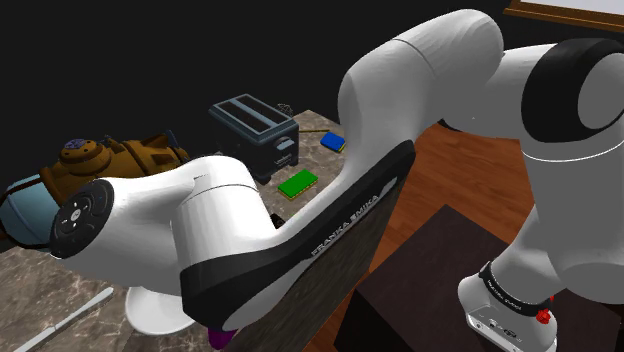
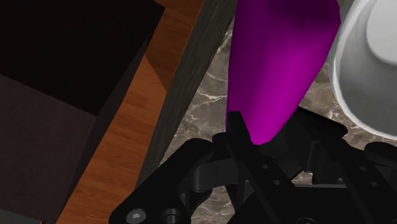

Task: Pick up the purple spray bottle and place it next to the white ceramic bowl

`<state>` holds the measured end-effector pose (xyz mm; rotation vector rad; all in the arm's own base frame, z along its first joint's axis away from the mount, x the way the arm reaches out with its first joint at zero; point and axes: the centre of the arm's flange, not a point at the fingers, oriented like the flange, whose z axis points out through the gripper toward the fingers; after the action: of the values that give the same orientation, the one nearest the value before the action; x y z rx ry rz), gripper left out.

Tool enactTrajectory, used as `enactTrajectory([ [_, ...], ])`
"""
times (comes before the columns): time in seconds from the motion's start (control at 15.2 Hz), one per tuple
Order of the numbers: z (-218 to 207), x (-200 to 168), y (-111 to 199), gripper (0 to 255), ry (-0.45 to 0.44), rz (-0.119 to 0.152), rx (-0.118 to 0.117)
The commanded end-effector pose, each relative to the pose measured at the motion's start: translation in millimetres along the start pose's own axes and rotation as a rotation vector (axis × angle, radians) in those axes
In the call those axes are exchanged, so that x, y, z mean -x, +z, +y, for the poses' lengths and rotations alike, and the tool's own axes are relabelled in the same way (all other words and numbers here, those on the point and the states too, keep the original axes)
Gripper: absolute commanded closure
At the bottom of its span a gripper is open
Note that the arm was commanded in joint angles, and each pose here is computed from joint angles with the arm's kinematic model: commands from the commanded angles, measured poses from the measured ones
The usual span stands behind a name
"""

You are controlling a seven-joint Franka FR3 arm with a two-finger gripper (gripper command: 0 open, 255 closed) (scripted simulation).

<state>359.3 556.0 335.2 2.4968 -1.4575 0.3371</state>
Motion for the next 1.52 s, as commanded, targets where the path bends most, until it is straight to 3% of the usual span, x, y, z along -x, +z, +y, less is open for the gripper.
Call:
enactTrajectory([
  [0.0,-1,3,10,255,0.0,0.0,-0.001],
  [0.2,-2,8,24,255,0.0,0.0,-0.001],
  [0.73,-2,8,24,255,0.0,0.0,-0.001],
  [0.79,-2,8,24,0,0.0,0.0,-0.001],
  [1.12,-2,8,24,0,0.0,0.0,-0.001],
  [1.39,-2,8,-26,0,0.0,0.0,-0.001],
  [1.45,-2,8,-26,0,0.0,0.0,-0.001],
])
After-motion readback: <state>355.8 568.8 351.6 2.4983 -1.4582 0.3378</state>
